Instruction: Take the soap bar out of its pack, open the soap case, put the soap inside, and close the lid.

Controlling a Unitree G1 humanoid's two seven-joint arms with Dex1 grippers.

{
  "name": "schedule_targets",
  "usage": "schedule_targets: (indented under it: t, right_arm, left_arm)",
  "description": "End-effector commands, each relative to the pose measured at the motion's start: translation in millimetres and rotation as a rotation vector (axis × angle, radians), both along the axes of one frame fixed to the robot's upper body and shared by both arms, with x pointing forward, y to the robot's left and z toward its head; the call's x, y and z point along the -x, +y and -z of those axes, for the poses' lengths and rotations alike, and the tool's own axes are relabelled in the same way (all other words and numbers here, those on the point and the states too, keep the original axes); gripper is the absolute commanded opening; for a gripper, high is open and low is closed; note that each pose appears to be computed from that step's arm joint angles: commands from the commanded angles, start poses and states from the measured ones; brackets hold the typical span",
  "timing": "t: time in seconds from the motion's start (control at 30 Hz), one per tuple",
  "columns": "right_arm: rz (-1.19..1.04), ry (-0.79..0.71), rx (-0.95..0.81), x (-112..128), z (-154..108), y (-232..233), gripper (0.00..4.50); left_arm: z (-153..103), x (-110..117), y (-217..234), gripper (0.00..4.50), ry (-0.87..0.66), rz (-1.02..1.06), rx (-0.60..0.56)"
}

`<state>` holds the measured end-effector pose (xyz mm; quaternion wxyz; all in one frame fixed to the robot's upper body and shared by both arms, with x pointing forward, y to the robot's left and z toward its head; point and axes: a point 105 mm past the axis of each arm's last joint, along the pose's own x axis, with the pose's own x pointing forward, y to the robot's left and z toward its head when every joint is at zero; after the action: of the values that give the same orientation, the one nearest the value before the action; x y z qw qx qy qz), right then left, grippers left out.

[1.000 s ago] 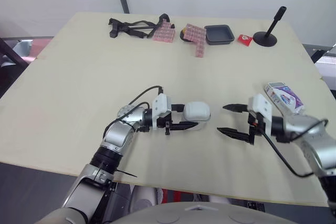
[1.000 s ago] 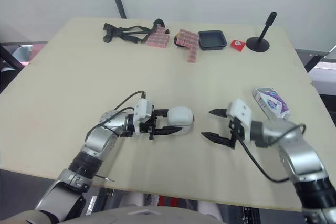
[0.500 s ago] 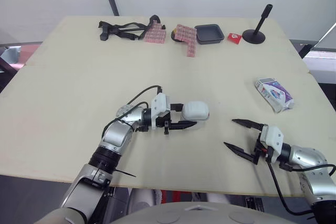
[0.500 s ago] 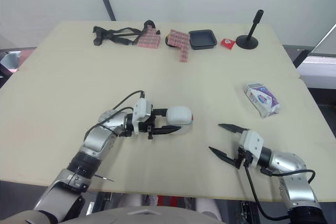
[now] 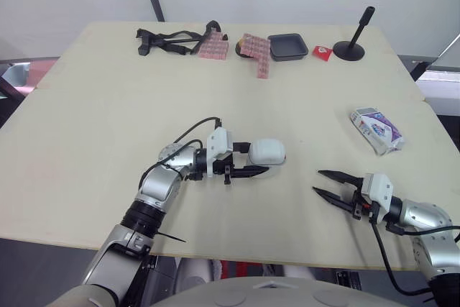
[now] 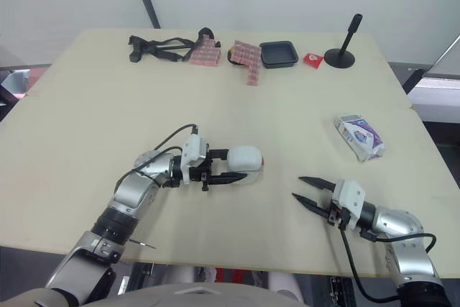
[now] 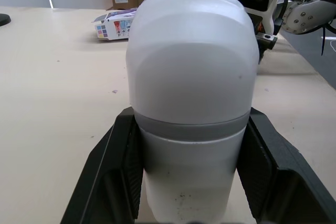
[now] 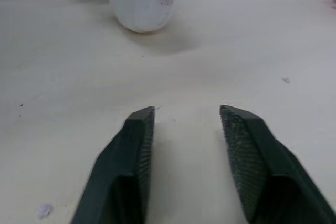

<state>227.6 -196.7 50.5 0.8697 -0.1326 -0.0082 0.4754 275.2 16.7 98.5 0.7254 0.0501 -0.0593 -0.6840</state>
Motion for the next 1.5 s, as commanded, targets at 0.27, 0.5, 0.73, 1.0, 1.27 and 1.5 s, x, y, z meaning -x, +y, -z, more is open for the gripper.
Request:
schedule_targets:
  t: [0.27, 0.5, 0.73, 1.0, 1.27, 1.5]
  right_arm:
    - [-0.040, -0.104, -0.057, -15, -42, 5, 0.03]
    - [-0.139, -0.241, -0.149, -31, -114, 34, 0.03]
    - [-0.319, -0.318, -0.188, -24, -164, 81, 0.03]
    - [-0.408, -0.202, -0.063, -15, -150, 109, 0.03]
    - [-0.397, -0.168, 0.011, -20, -138, 113, 0.03]
    - [-0.402, -0.159, 0.031, -20, -133, 112, 0.03]
  left_arm:
    - [-15, -2, -1, 1.89, -0.054, 0.000, 0.040]
    - [-14, 0, 0, 1.89, -0.055, 0.002, 0.037]
    - [-14, 0, 1, 1.89, -0.056, 0.003, 0.033]
    - [-13, 1, 0, 1.89, -0.056, 0.003, 0.034]
    - [-14, 1, 0, 1.89, -0.056, 0.000, 0.032]
    - [-14, 1, 1, 1.89, -0.055, -0.005, 0.031]
